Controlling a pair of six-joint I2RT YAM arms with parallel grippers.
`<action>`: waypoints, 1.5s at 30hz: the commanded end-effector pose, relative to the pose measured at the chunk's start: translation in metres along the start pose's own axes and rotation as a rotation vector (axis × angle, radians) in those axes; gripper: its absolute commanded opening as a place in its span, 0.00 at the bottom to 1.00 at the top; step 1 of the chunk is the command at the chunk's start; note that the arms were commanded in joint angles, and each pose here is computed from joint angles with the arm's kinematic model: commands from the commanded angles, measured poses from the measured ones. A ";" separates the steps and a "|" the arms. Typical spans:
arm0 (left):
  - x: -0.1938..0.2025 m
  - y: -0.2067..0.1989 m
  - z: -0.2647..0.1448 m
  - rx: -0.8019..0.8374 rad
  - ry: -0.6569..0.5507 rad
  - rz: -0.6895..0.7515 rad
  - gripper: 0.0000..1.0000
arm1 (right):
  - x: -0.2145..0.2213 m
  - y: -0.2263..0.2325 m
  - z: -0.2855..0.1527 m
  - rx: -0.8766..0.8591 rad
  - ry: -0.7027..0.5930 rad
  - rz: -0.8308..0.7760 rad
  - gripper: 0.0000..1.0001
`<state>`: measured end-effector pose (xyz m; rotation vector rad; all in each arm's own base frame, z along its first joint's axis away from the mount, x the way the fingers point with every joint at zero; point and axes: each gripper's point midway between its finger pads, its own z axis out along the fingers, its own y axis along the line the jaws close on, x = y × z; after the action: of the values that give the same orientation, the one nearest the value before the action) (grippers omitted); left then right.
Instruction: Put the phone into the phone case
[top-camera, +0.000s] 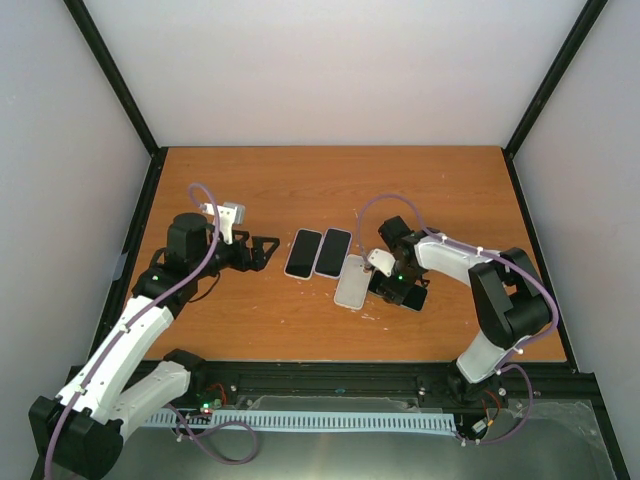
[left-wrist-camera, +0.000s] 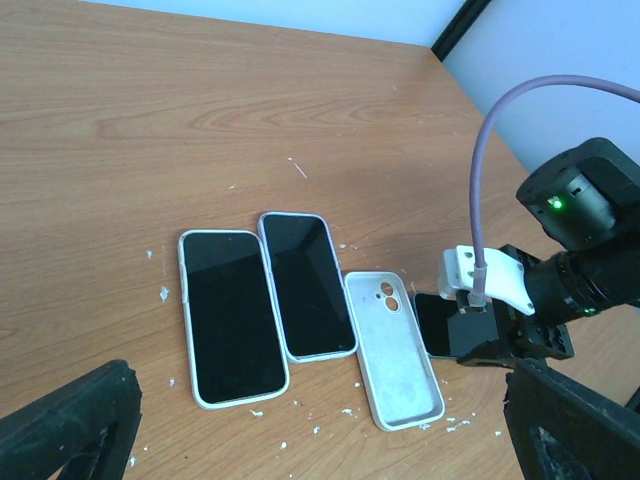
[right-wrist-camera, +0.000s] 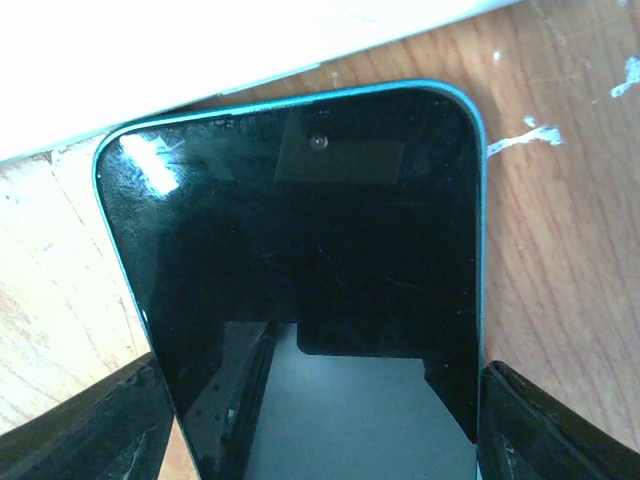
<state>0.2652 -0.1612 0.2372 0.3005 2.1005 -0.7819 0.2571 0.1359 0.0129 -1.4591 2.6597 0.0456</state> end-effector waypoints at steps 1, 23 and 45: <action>-0.007 0.007 -0.001 -0.042 -0.031 -0.038 1.00 | -0.010 -0.003 0.007 0.008 -0.028 0.069 0.67; 0.060 -0.001 0.064 0.076 0.145 -0.354 0.81 | -0.040 -0.019 -0.050 -0.011 -0.262 0.674 0.55; 0.128 -0.050 0.199 0.009 0.359 -0.320 0.49 | -0.001 -0.043 -0.074 0.060 -0.356 1.008 0.56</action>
<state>0.2775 -0.3140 0.0695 0.1255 2.5542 -0.9889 0.2805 0.1097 0.0689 -0.0183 2.7989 0.2248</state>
